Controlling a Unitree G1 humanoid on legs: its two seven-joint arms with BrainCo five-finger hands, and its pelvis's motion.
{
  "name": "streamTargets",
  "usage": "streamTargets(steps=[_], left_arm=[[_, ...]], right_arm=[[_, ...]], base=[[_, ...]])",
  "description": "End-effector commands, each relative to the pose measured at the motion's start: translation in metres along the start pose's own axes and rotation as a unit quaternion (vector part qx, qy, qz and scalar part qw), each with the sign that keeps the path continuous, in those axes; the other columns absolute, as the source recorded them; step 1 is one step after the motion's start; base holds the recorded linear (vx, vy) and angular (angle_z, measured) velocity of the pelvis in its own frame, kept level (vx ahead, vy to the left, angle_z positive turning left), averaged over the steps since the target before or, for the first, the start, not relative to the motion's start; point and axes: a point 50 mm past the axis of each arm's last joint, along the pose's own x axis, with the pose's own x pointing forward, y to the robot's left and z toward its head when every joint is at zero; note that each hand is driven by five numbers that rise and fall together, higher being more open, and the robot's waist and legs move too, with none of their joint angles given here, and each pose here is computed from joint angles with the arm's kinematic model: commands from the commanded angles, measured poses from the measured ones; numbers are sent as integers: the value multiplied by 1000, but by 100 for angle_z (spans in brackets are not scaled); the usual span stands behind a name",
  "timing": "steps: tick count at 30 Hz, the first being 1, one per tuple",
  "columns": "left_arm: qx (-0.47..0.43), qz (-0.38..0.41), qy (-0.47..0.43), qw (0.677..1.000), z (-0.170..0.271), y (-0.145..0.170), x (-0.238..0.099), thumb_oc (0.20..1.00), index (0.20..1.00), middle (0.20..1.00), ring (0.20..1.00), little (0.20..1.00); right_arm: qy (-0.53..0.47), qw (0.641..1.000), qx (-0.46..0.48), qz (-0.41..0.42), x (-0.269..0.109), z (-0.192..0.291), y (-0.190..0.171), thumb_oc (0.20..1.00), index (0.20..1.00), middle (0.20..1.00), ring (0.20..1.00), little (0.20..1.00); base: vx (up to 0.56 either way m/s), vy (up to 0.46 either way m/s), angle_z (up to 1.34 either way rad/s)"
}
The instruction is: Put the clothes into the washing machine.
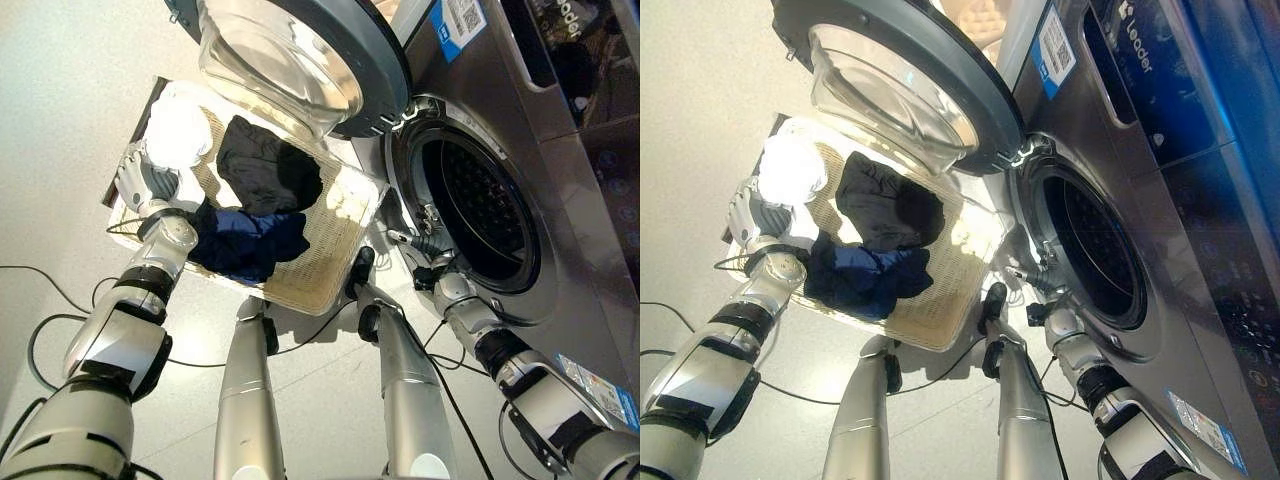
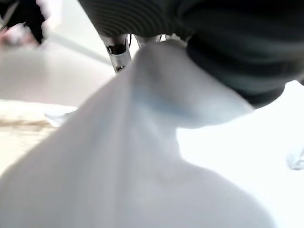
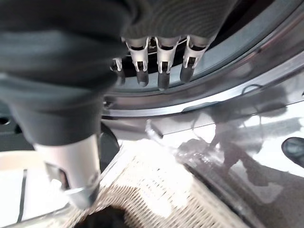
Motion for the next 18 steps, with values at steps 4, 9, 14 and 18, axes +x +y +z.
streamTargets(steps=[4, 9, 14, 18], left_arm=[[-74, 27, -50, 996, 24, 2, 0, 200, 200, 200, 200, 200], [-126, 54, -98, 986, 35, 3, -9, 200, 200, 200, 200, 200], [-160, 63, -152, 973, 45, -2, -26, 200, 200, 200, 200, 200], [-163, 41, -229, 959, 51, -16, -58, 200, 200, 200, 200, 200]], right_arm=[[-5, 1000, 0, -25, -7, -1, -14, 1000, 1000, 1000, 1000, 1000], [-11, 1000, 6, -22, -14, -6, -12, 1000, 1000, 1000, 1000, 1000], [-37, 999, 5, -6, -18, -4, -8, 1000, 1000, 1000, 1000, 1000], [-96, 994, -9, 45, -24, 12, 4, 1000, 1000, 1000, 1000, 1000]], base=[[0, 0, 0], [0, 0, 0], [13, -33, 0], [15, -52, 2]])
